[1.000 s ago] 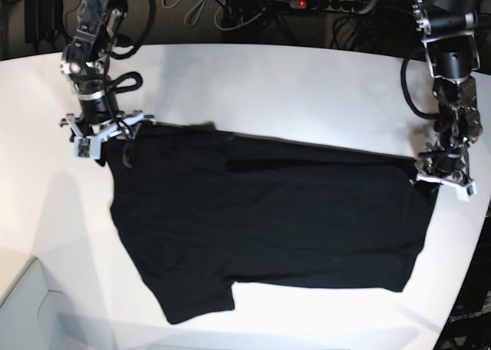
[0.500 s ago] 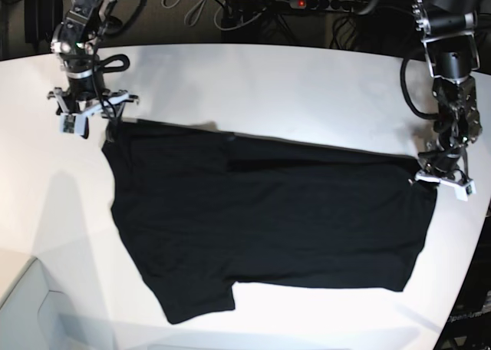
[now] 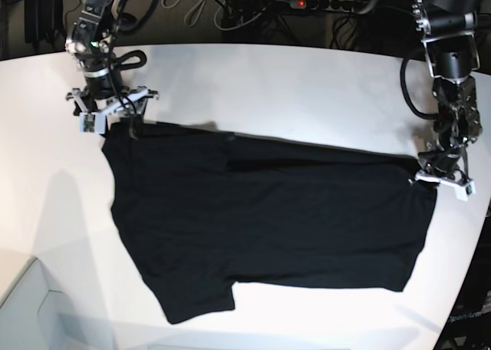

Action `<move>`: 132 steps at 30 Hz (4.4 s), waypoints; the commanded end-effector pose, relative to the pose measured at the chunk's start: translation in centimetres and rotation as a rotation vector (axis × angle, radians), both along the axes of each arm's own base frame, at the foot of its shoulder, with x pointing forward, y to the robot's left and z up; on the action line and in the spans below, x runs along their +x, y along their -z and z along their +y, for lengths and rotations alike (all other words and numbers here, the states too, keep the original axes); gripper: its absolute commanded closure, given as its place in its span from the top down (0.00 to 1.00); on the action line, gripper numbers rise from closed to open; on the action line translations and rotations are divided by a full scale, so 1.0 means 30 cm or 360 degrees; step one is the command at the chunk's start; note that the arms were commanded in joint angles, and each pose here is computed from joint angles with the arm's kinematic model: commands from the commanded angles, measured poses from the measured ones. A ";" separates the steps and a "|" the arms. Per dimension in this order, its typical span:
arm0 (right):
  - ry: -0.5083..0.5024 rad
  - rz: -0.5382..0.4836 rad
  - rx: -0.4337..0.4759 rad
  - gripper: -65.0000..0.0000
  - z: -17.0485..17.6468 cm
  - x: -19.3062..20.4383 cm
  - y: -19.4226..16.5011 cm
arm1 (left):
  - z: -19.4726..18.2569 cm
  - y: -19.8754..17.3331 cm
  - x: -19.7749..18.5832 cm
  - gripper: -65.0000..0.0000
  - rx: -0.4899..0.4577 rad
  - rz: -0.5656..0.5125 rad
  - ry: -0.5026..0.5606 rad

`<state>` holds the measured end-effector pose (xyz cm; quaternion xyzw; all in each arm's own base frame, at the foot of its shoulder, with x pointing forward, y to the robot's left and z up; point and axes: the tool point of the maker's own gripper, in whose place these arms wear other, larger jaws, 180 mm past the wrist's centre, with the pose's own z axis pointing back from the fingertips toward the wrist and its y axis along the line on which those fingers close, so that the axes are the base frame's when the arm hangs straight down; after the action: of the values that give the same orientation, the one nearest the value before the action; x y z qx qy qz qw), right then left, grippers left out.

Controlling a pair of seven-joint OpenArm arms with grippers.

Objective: Layout the t-shirt on the table in an organized manner, then fold the t-shirt properly
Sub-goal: 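Grasp the folded edge with both grippers, then lift the folded edge and pull it back toward the robot, unfolding, then release the edge and move both grippers to the shirt's side edges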

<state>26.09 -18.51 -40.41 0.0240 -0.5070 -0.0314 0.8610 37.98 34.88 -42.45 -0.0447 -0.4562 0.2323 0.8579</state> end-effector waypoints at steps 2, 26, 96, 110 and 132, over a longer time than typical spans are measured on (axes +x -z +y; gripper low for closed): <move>0.0003 -0.0063 0.0008 0.66 -0.009 0.029 -0.025 | 0.029 -0.035 0.017 0.00 0.0036 -0.0022 -0.0005; -0.0039 -0.0195 -0.0152 0.00 -0.080 0.079 -0.151 | 0.059 -0.201 -0.021 0.00 0.0040 -0.0055 0.0024; -0.0180 0.0309 -0.0151 0.00 -0.089 -0.252 -0.059 | 0.018 0.065 -0.471 0.00 -0.0030 0.0578 0.0130; -0.0145 0.0465 -0.0088 0.00 -0.106 -0.320 0.056 | 0.031 0.093 -0.602 0.00 -0.0056 0.0632 0.0044; 0.0046 0.0398 -0.0138 0.58 -0.223 -0.321 -0.003 | 0.012 0.012 -0.572 0.48 0.0029 0.0532 0.0109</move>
<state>15.89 -24.90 -41.30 -0.0206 -0.3782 -0.0244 0.9252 21.46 34.86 -42.68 -0.0226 -0.3225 0.2046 0.9239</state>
